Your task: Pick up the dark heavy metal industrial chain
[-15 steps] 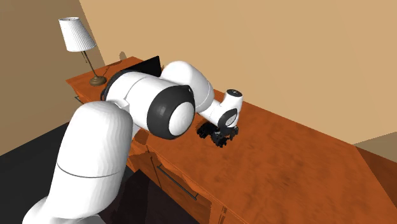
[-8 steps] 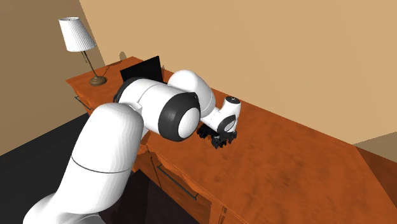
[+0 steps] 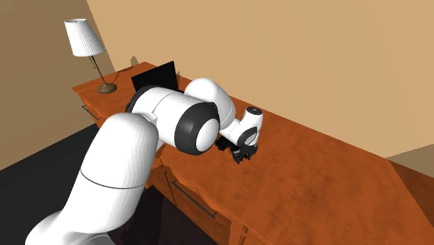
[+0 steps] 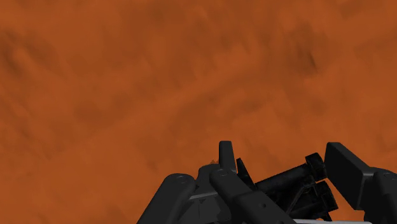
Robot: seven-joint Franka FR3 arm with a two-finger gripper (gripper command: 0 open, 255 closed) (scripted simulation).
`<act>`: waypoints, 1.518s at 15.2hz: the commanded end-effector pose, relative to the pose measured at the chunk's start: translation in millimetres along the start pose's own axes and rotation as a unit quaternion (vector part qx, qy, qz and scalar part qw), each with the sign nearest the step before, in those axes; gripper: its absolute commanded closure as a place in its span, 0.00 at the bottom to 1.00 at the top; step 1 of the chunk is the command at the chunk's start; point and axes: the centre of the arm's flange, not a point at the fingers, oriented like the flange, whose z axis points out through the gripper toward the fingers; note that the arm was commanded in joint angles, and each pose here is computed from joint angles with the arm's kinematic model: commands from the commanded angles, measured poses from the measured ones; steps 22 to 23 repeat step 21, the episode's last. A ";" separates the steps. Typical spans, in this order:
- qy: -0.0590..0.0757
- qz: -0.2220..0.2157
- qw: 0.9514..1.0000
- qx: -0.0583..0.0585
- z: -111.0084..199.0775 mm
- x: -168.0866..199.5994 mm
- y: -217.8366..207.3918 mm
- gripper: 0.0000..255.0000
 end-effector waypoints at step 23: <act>0.000 0.000 1.000 0.000 -80.1 2.2 -1.5 1.00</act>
